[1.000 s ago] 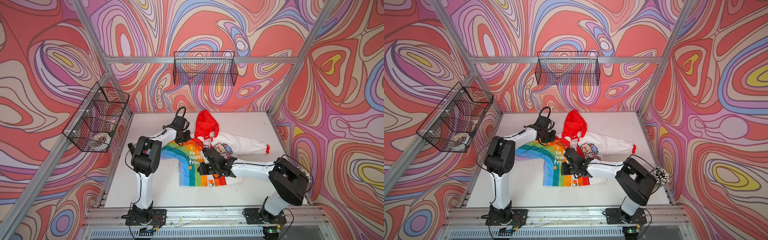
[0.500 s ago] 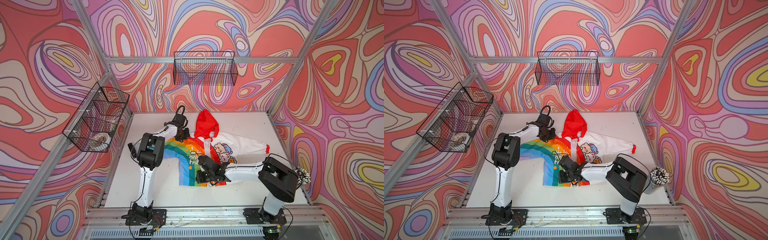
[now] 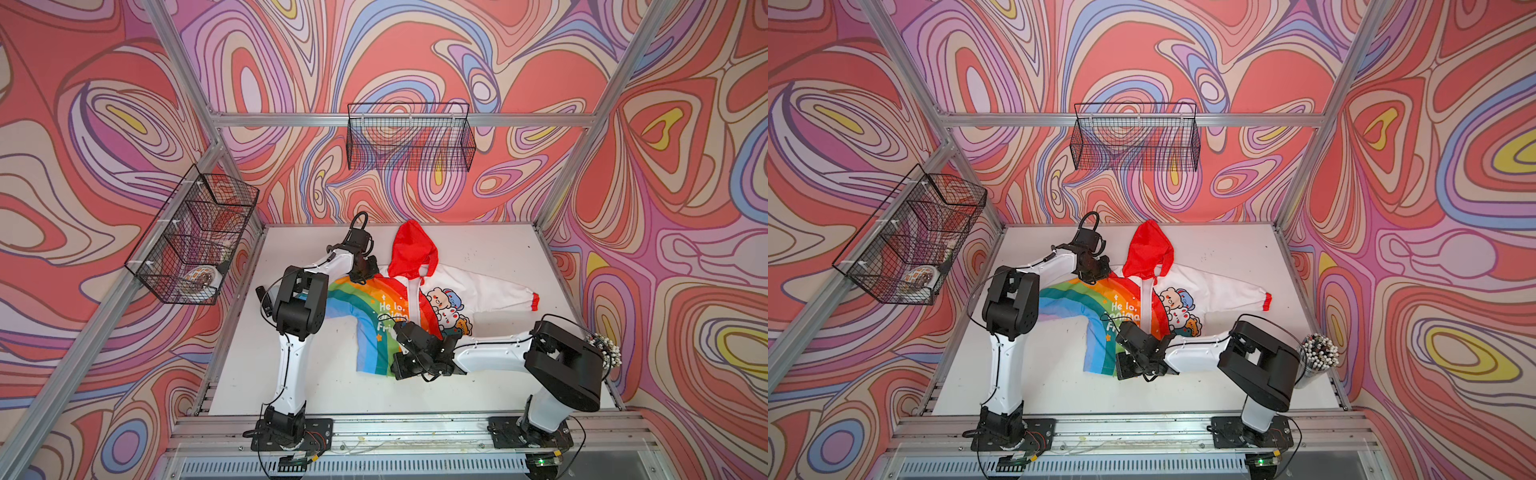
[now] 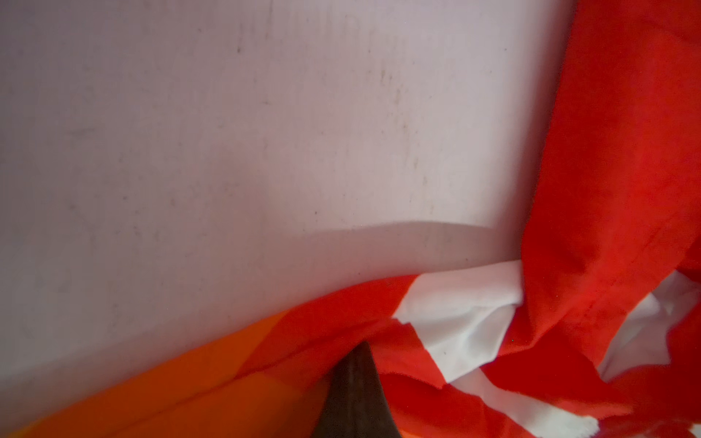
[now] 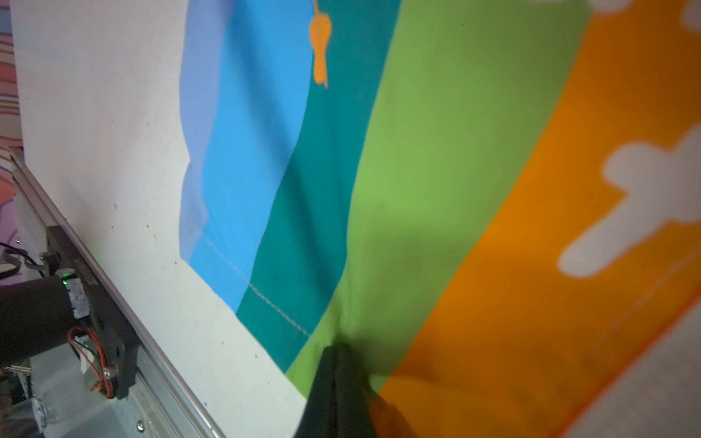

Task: Unzip the jacket
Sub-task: Smooth out the jacket at the center of the board.

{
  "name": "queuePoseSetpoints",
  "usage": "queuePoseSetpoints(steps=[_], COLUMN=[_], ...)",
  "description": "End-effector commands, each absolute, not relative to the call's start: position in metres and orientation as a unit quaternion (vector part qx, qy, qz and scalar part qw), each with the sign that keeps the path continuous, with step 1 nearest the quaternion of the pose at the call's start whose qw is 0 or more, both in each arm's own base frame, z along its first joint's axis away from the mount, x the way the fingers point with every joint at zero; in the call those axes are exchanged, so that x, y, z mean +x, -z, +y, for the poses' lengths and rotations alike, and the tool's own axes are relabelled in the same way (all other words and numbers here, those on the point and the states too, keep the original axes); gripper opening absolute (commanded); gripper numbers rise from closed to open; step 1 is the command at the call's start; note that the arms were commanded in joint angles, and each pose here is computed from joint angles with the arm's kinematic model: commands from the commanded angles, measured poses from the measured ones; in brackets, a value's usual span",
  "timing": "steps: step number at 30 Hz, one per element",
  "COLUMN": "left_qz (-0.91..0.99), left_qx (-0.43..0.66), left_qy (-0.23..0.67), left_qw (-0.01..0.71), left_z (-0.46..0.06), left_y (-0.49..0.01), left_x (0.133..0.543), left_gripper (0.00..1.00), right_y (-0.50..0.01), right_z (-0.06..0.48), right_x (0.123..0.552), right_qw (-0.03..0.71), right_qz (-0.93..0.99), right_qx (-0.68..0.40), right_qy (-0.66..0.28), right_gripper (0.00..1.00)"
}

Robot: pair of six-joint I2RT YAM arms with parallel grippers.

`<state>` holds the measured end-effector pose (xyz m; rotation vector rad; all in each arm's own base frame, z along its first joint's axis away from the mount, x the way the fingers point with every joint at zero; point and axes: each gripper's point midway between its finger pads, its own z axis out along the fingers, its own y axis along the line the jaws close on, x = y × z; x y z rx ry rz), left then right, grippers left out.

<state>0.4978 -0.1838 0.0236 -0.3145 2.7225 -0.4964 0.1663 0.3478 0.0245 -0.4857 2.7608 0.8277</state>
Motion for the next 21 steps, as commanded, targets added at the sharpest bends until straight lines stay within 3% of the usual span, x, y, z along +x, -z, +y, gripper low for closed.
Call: queuePoseSetpoints(steps=[1,7,9,14,21], left_qz=[0.968,0.94,0.931,0.917,0.919], left_qx=[-0.127,-0.088,-0.076,-0.018,0.073], left_qy=[0.162,0.226,0.241,0.255,0.223], left_qw=[0.143,0.24,0.265,0.306,0.318], left_z=[-0.163,-0.178,-0.183,-0.208,-0.264], left_y=[-0.008,-0.102,-0.127,-0.161,-0.156], left_x=[0.475,0.495,0.499,0.507,0.514], left_gripper=[0.08,0.3,0.35,0.45,0.59], right_y=[-0.058,-0.125,-0.14,-0.148,-0.121], right_z=[0.334,0.278,0.254,0.204,0.199], right_x=[0.183,0.274,0.305,0.38,0.458], right_qw=[0.177,0.308,0.333,0.342,0.31], right_qz=[0.934,0.92,0.918,0.929,0.941], right_qx=[-0.189,-0.092,-0.055,0.019,0.042], right_qy=[-0.245,-0.222,-0.211,-0.139,-0.127], right_gripper=[0.0,0.0,0.08,0.12,0.23])
